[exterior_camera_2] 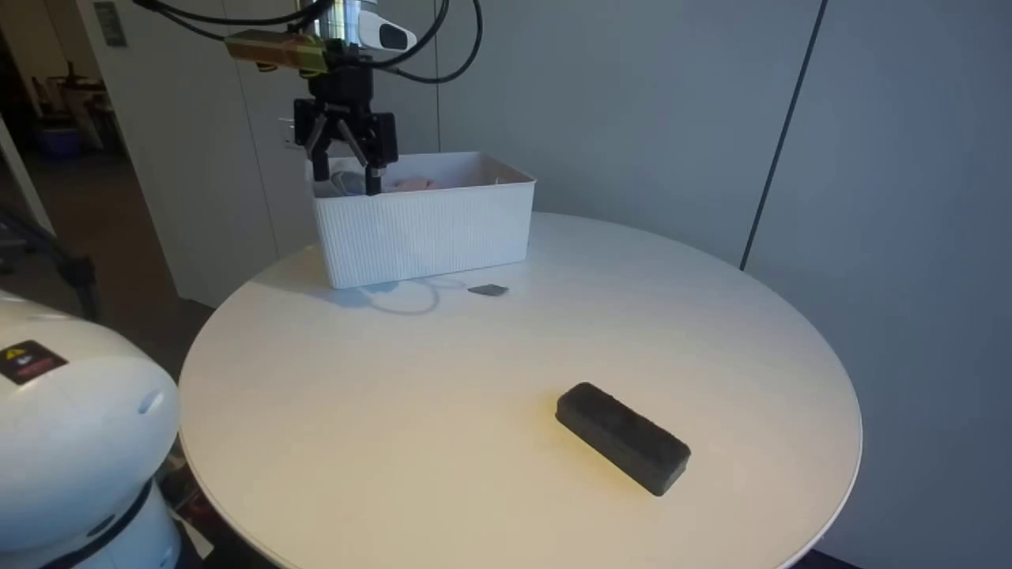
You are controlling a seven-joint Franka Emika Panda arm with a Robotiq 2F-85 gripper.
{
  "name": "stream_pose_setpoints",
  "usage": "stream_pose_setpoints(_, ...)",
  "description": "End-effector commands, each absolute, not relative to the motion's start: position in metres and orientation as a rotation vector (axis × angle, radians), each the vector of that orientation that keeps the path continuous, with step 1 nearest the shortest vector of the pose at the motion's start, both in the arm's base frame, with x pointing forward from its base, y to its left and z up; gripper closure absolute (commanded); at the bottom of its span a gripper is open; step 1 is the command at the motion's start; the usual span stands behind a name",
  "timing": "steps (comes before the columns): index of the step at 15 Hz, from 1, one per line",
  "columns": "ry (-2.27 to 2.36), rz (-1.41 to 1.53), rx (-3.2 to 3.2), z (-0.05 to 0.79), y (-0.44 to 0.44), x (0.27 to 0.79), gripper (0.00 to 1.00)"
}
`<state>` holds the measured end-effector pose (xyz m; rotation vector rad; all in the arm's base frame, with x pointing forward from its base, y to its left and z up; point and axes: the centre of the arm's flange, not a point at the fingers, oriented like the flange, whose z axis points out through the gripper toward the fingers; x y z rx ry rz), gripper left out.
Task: Remove the t-shirts and towel from the white storage container.
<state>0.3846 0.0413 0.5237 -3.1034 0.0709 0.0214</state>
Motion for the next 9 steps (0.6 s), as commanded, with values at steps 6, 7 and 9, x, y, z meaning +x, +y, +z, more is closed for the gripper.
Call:
stream_pose_setpoints(6, -0.041, -0.079, -3.157, 0.544, 0.048, 0.407, 0.00)
stream_pose_setpoints(7, -0.119, -0.132, -3.192, 0.556, 0.050, 0.417, 0.00)
stream_pose_setpoints(9, -0.224, -0.211, -3.258, 0.584, 0.059, 0.445, 0.00)
